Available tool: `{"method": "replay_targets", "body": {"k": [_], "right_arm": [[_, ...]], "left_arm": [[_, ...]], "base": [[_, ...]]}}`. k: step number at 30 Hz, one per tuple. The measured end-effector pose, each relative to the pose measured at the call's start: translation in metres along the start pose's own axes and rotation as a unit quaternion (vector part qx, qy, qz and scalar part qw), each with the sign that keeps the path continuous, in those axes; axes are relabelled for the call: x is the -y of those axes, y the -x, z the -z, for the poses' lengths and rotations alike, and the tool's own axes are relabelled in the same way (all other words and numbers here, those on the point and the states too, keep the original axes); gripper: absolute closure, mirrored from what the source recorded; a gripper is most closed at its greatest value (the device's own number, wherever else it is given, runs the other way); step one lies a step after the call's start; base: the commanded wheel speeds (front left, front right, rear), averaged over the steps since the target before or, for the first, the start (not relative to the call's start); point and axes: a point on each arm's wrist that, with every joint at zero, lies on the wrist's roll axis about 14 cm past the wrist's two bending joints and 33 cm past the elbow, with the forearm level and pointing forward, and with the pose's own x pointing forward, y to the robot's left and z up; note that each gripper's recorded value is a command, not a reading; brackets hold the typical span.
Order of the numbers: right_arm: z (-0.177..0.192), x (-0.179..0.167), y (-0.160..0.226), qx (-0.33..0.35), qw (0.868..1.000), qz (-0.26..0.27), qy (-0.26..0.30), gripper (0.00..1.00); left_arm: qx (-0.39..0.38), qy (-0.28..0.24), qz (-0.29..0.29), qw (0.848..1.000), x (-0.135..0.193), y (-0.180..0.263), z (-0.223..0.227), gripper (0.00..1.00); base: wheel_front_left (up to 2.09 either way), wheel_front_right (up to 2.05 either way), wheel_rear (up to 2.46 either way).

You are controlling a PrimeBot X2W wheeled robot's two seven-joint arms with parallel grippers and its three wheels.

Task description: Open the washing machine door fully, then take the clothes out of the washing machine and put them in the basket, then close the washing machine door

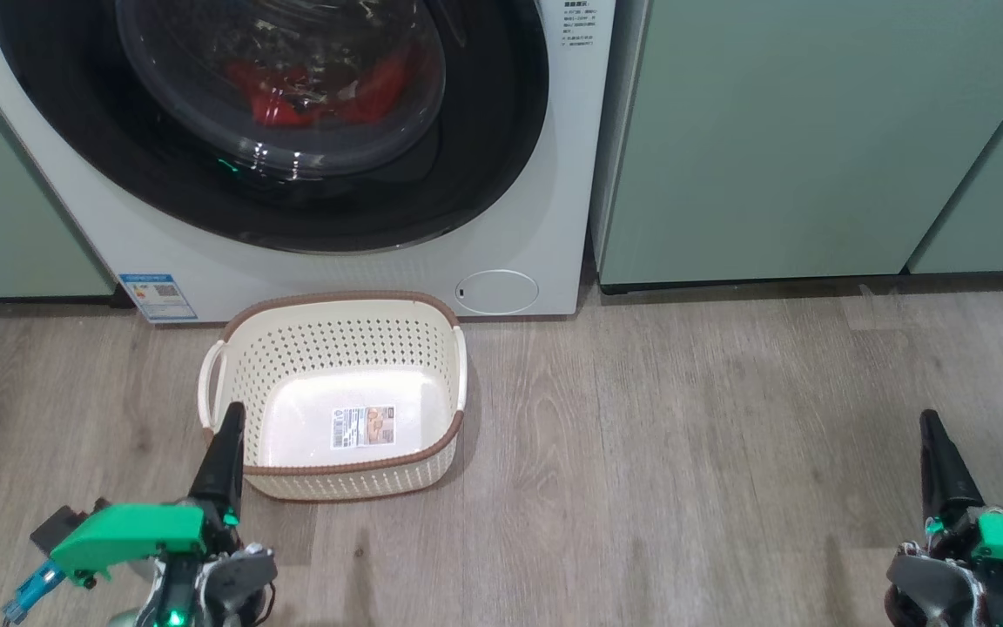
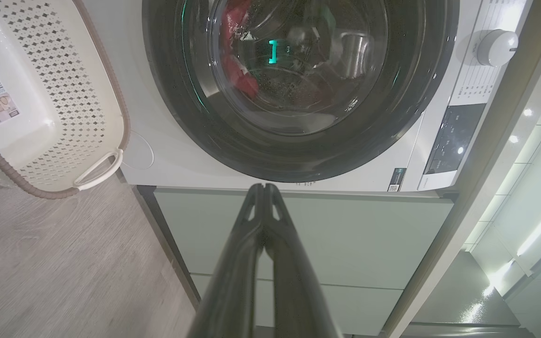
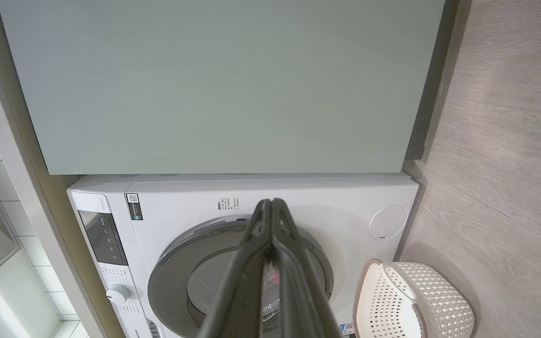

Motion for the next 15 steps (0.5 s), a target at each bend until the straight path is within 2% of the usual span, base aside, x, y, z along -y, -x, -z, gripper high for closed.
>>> {"method": "replay_targets", "body": {"k": [15], "right_arm": [[0.0000,0.0000,0.0000,0.000,1.000,0.000,0.000,1.00]], "left_arm": [[0.000,0.000,0.000,1.000,0.0000,0.0000,0.0000,1.00]], "base": [[0.00,0.00,0.00]]}}
